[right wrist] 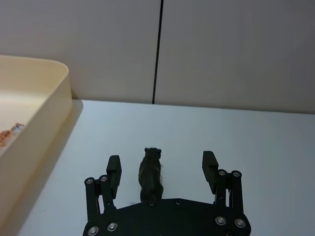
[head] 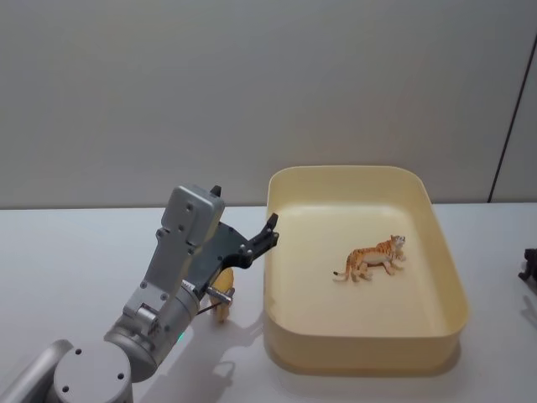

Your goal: Pick up the toy alternately with two hands and place it into the central storage box.

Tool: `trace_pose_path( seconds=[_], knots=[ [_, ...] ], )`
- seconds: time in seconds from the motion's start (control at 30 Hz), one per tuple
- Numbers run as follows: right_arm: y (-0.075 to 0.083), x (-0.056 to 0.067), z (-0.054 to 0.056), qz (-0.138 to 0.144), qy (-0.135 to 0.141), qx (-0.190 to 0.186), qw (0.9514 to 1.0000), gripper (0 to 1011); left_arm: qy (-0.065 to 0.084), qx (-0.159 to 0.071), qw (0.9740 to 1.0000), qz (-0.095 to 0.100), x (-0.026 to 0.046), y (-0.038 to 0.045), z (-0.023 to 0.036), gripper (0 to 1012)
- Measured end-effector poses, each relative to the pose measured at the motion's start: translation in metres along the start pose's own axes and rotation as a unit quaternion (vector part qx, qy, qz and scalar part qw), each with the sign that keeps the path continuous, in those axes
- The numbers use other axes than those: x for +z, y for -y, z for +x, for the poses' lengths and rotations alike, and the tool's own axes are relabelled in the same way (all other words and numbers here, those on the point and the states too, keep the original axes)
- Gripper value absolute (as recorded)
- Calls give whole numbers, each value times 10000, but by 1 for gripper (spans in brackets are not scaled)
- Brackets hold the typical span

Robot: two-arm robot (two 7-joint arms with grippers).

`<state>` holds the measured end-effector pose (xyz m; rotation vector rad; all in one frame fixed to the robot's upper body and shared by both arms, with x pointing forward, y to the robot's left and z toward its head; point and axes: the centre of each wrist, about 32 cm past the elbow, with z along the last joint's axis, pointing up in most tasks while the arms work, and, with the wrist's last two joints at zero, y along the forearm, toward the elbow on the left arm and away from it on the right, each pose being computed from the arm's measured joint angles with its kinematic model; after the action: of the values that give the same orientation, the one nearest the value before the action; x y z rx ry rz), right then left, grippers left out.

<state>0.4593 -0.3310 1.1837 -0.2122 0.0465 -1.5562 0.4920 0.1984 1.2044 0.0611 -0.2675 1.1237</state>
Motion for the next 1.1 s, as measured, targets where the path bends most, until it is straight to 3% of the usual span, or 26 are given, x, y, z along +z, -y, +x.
trace_pose_path(
  seconds=[0.4, 0.77, 1.1],
  knots=[
    [-192, -191, -23, -394, 230, -35, 9990, 995, 0, 0, 10000, 0, 0, 0, 0, 1001],
    [-281, -258, -56, -530, 322, -24, 9981, 729, 0, 0, 10000, 0, 0, 0, 0, 1001],
    [-306, -277, -69, -566, 340, -2, 9978, 389, 0, 0, 10000, 0, 0, 0, 0, 1001]
  ],
)
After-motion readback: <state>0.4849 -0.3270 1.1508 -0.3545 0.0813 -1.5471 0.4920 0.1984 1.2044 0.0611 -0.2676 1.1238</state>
